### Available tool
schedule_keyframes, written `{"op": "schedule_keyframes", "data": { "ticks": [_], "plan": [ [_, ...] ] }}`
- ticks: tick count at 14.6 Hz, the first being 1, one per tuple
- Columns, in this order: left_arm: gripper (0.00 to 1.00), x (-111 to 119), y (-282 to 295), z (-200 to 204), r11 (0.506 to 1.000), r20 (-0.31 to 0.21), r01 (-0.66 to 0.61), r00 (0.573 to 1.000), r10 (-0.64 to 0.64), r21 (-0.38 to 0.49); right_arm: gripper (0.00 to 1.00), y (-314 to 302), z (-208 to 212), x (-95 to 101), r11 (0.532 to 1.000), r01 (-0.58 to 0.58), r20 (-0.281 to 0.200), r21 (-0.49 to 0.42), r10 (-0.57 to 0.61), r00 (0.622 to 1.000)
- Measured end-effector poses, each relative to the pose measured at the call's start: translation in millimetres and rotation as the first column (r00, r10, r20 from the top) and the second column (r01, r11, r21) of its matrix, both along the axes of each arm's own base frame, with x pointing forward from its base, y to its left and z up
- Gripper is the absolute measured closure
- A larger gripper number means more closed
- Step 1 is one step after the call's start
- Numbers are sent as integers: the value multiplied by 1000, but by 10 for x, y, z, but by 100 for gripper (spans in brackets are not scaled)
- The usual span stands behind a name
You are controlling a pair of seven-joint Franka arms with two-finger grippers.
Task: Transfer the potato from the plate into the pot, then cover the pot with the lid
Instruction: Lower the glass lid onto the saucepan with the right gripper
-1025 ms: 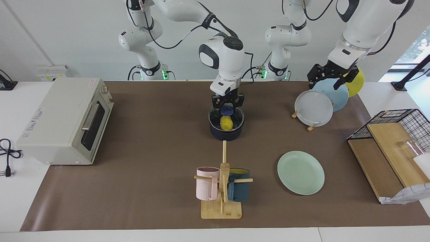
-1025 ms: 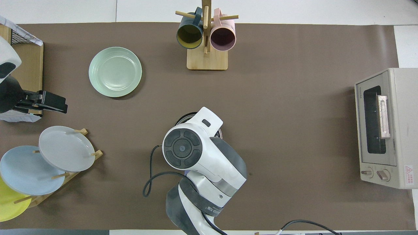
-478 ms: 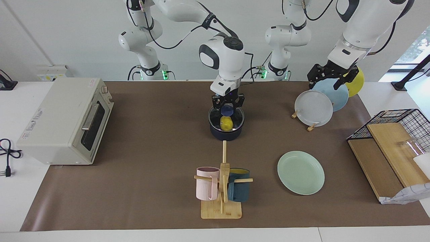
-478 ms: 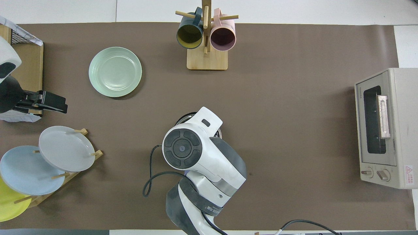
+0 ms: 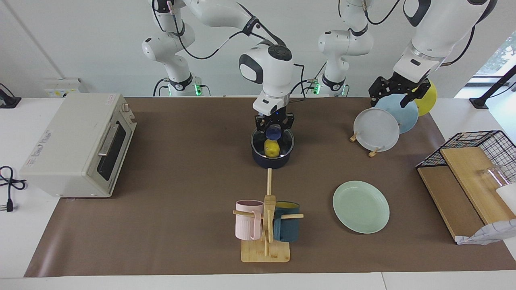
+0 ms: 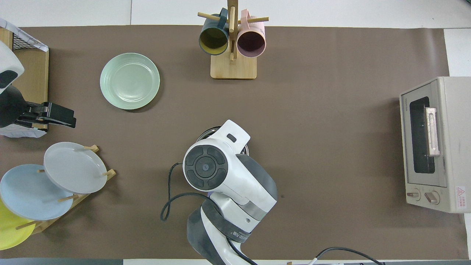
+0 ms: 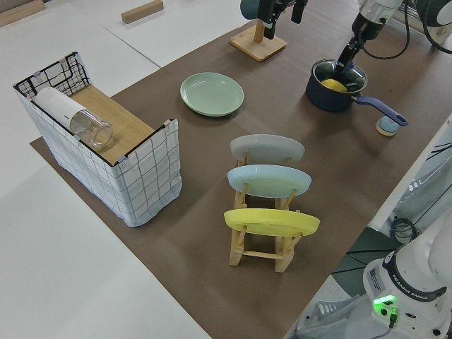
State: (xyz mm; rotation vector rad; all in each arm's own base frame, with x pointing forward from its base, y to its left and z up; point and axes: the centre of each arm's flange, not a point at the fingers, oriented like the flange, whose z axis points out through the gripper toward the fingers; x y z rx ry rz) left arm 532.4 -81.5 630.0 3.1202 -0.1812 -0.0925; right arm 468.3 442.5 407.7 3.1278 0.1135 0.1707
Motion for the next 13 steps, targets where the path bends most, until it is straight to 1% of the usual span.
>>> {"op": "schedule_keyframes", "data": {
  "ticks": [3, 6, 13],
  "plan": [
    [0, 0, 0, 0, 1000, 0, 0, 1000, 0, 0, 34, 12, -13, -5, 1000, -19, 19, -23, 20, 1000],
    [0, 0, 0, 0, 1000, 0, 0, 1000, 0, 0, 34, 27, -10, -15, 999, -29, 27, -31, 30, 999],
    [0, 0, 0, 0, 1000, 0, 0, 1000, 0, 0, 33, 28, -11, -15, 999, -30, 28, -32, 31, 999]
  ]
}}
